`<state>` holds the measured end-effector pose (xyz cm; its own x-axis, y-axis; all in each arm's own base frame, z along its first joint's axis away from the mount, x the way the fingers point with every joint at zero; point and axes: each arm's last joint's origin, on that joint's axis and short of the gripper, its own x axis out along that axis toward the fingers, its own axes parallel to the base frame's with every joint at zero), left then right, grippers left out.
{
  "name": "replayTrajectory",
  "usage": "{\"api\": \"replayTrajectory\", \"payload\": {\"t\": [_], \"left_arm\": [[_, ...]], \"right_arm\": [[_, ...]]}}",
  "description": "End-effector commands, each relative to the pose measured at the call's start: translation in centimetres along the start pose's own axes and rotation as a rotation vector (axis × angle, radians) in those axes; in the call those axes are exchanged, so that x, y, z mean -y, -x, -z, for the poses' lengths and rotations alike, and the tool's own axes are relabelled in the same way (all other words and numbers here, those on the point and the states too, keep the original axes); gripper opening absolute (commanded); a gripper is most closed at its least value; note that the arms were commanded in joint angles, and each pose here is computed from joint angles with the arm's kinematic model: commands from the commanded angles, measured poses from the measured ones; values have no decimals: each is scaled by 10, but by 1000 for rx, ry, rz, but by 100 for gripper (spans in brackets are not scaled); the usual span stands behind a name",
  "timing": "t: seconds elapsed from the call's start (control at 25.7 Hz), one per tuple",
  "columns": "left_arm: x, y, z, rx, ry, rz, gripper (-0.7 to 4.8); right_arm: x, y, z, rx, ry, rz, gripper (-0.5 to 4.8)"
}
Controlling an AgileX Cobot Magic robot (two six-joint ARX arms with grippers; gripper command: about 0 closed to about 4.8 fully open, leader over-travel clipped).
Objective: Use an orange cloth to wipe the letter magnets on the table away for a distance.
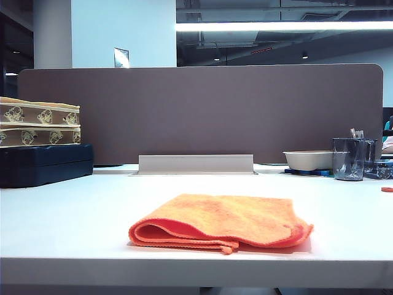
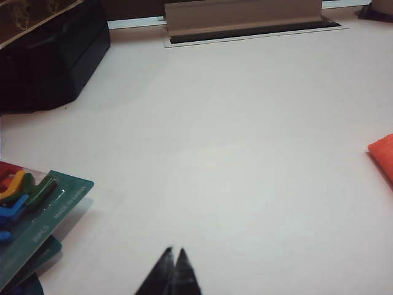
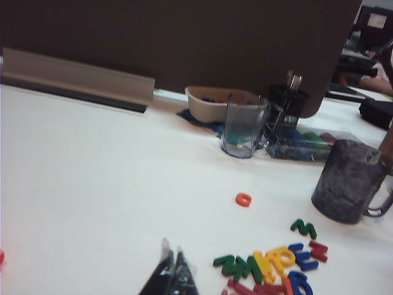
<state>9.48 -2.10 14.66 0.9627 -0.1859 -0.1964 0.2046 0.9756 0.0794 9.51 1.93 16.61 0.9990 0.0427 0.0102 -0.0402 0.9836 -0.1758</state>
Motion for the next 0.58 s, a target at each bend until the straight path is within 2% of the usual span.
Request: {"api": "replayTrajectory", "payload": {"t": [0.04, 0.31, 0.51, 0.58], "left_arm": [[0, 0, 1, -10, 2, 0, -5], [0, 0, 1, -10, 2, 0, -5], [0, 0, 1, -10, 2, 0, -5], [0, 0, 1, -10, 2, 0, -5]], "right_arm": [[4, -1, -3, 63, -11, -39, -4], [14, -1, -7, 127, -1, -74, -4], [18, -1, -8, 135, -124, -47, -4], [19, -1, -7, 133, -125, -38, -4]]}}
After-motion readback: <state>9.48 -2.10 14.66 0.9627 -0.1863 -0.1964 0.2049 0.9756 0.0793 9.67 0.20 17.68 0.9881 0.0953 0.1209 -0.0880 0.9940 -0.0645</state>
